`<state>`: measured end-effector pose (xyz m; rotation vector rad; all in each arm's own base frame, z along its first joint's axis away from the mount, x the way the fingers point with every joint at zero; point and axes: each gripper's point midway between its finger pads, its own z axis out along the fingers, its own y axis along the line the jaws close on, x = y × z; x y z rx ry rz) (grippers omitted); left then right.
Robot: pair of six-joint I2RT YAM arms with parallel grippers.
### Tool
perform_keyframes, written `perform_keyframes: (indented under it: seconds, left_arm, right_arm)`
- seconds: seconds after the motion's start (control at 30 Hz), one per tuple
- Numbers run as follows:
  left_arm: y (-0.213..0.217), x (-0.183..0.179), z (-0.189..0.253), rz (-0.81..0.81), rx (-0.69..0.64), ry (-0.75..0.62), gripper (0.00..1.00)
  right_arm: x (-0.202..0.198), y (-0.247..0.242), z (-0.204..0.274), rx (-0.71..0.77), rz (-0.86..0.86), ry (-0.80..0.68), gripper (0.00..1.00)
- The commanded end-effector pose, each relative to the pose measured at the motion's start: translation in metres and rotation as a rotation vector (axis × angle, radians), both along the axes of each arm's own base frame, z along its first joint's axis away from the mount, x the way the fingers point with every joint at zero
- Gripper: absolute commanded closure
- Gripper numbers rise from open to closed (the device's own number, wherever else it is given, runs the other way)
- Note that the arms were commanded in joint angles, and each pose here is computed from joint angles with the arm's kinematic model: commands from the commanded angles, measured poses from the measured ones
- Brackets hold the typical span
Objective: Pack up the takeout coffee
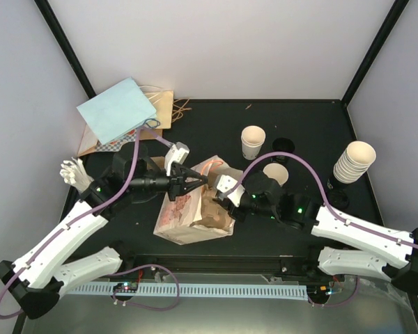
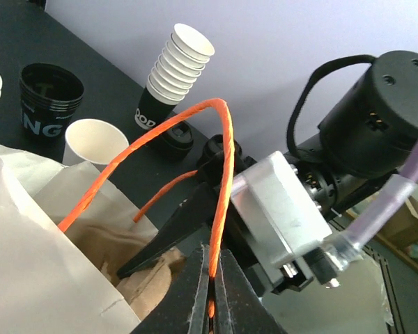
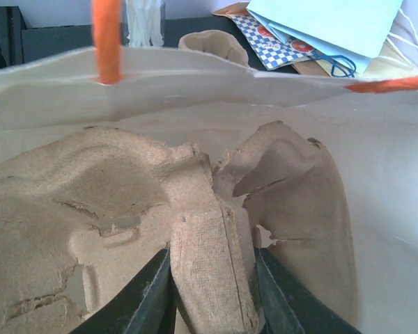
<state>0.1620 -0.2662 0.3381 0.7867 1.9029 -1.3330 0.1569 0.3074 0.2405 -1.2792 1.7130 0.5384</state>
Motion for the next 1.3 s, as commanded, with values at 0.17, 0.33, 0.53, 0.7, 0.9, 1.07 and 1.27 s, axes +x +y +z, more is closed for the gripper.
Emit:
perform_keyframes:
  seconds: [0.17,0.33,0.53,0.7,0.9,1.07,1.27]
  left_arm:
    - [0.003,-0.014,0.023,-0.053,-0.078,-0.04,0.98]
    - [0.005,-0.012,0.016,-0.03,-0.058,-0.032,0.91]
    - [0.012,-0.009,0.014,0.022,-0.051,-0.009,0.5]
    - [0.026,-0.006,0.019,0.111,-0.036,0.01,0.18]
    - [0.072,0.012,0.017,0.403,0.087,0.064,0.01]
    - [0.14,0.027,-0.003,0.769,0.284,0.154,0.01]
    - [0.186,0.033,-0.037,0.967,0.386,0.259,0.01]
  right_arm:
    - [0.003,0.014,0.009,0.075,0.014,-0.025,0.7]
    - [-0.001,0.011,-0.003,0.047,0.018,0.0,0.7]
    - [-0.002,0.011,-0.01,0.032,0.019,0.018,0.7]
    - [0.0,0.015,-0.01,0.04,0.024,0.016,0.7]
    - [0.002,0.02,-0.012,0.042,0.02,0.017,0.7]
    - [0.002,0.021,-0.009,0.051,0.025,0.014,0.7]
    - [0.002,0.022,-0.01,0.047,0.028,0.014,0.7]
